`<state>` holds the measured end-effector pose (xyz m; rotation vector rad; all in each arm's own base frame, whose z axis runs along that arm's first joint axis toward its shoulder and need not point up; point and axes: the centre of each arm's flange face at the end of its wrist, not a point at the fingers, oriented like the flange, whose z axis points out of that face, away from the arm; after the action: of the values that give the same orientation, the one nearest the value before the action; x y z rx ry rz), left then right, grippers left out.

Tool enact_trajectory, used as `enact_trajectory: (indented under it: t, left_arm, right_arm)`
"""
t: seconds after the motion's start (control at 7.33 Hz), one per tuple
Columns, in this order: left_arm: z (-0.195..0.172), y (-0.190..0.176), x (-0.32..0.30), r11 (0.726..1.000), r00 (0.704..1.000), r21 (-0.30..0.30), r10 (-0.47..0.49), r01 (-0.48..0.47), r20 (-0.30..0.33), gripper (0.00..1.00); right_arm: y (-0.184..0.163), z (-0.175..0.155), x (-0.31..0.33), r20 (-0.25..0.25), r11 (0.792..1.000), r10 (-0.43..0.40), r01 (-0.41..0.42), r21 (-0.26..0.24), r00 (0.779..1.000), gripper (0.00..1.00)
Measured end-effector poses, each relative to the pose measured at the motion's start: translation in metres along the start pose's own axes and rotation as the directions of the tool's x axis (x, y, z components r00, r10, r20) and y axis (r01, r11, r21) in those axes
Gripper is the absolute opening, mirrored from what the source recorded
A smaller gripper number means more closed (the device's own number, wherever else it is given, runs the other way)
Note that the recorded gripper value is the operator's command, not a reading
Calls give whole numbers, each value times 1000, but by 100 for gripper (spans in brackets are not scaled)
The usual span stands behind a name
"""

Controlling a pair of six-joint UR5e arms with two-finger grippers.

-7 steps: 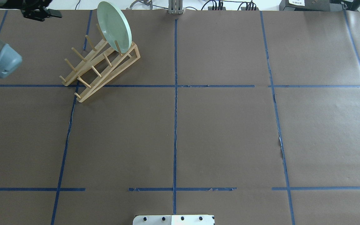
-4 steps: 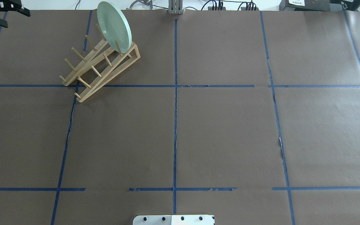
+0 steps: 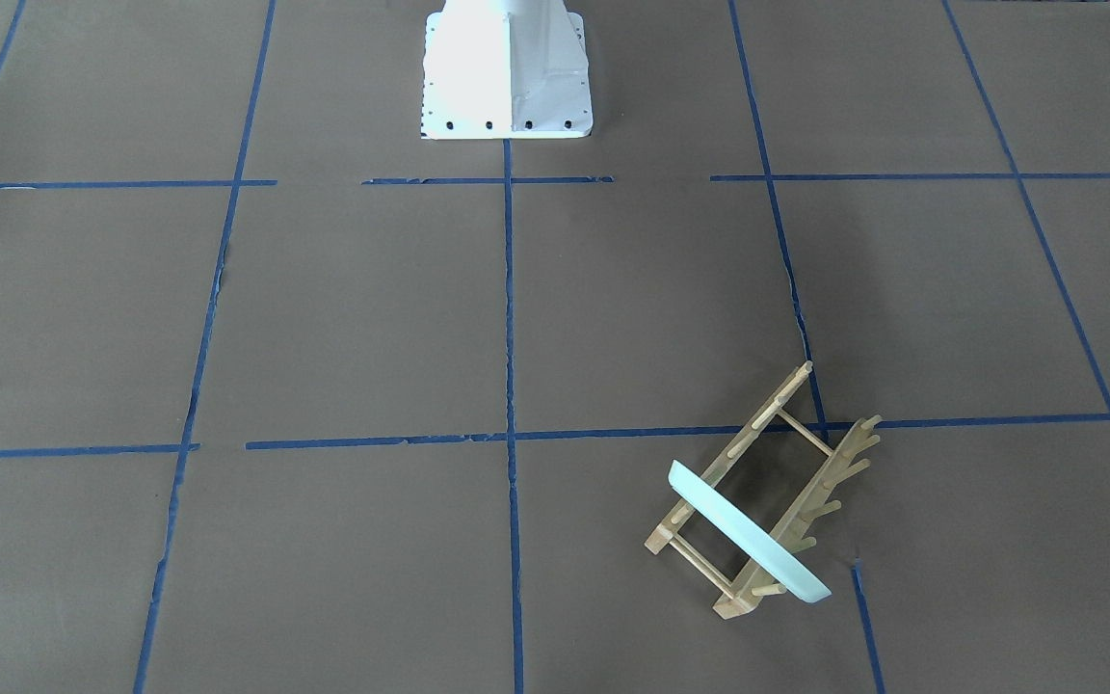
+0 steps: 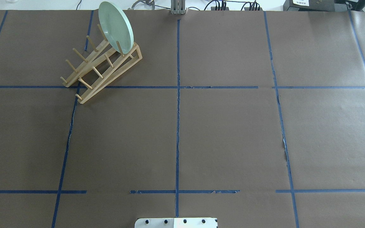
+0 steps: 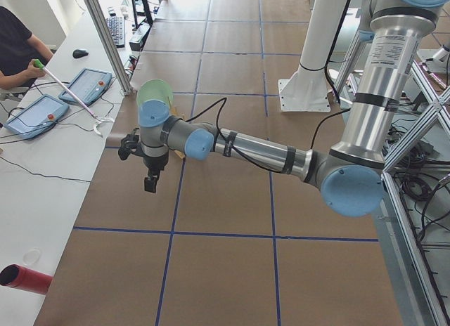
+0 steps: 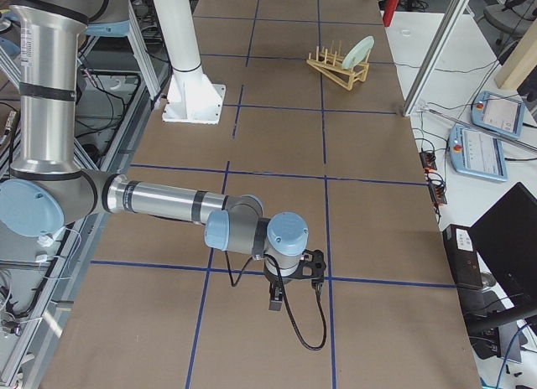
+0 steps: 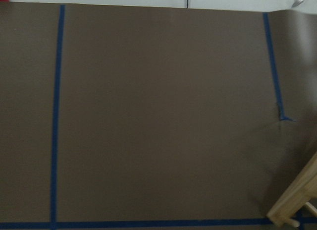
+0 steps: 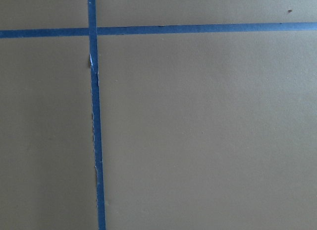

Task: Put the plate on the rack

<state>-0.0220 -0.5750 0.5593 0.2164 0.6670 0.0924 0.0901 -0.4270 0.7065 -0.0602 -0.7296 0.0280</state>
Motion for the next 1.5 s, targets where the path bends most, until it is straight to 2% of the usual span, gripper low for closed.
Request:
enact_trajectory:
  t: [0.14,0.27,0.55,1.09,1.5]
  left_arm:
    - [4,38,-37,999,1000,-33,26,-26,-8,99]
    - [7,66,-57,999,999,-47,21,-23,-44,99]
    - [5,98,-69,999,996,-51,8,-13,-87,99]
    - [0,115,-72,992,993,-113,-62,51,-95,99]
    - [-4,120,-71,992,993,-116,-70,58,-97,100]
  right_arm:
    - [0,0,0,0,1000,0,0,0,1000,100]
    - [0,0,0,0,1000,0,0,0,1000,100]
    - [0,0,0,0,1000,-1,1,1,1000,100]
    - [0,0,0,0,1000,-1,1,1,1000,100]
    - [0,0,0,0,1000,-1,1,1,1000,100]
